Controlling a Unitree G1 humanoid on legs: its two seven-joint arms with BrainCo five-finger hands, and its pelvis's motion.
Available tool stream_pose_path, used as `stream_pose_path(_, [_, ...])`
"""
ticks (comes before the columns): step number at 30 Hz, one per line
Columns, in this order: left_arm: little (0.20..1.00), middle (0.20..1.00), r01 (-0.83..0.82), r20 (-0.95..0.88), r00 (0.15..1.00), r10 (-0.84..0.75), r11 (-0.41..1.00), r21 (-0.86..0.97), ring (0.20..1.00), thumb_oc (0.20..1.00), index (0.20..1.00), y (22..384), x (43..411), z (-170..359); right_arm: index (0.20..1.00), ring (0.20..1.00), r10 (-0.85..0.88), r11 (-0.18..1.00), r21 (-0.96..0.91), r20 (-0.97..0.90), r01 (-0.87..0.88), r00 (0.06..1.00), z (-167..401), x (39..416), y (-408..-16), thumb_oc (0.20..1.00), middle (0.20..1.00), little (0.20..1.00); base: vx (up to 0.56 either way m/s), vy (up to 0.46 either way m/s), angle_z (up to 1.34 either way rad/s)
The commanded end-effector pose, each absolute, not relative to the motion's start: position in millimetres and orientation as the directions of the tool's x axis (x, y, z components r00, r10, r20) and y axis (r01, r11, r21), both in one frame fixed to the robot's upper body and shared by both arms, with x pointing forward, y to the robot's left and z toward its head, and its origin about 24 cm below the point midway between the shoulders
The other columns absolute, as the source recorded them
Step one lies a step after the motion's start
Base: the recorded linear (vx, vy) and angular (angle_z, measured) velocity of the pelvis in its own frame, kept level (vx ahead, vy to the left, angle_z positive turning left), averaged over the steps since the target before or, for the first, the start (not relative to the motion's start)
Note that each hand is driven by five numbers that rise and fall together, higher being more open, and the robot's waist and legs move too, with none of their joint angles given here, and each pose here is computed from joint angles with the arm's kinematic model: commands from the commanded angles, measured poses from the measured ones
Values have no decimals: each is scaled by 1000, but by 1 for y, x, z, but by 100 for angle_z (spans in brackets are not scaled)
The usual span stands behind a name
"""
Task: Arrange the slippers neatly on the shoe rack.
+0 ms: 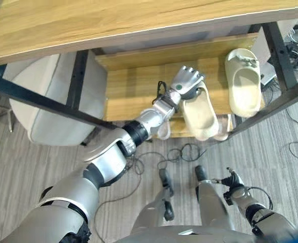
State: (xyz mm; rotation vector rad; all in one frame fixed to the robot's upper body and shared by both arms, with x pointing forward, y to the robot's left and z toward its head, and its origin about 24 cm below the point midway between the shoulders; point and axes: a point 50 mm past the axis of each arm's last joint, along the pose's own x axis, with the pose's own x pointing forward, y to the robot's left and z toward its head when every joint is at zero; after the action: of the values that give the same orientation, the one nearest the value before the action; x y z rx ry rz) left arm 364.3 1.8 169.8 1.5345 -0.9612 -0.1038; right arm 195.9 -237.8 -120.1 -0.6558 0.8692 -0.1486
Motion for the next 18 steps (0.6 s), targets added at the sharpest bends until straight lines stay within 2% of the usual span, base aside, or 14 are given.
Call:
stream_pose_path(1, [200, 200, -543, 505, 657, -560, 113, 832, 200, 200, 200, 2, 379, 202, 1000, 1000, -425, 761, -642, -602, -93, 676, -107, 211, -254, 1000, 1000, 1000, 19, -30, -5])
stream_pose_path(18, [200, 200, -635, 501, 690, -522, -105, 765, 200, 200, 200, 46, 401, 232, 1000, 1000, -444, 781, -622, -612, -52, 655, -112, 201, -256, 1000, 1000, 1000, 12, -17, 0])
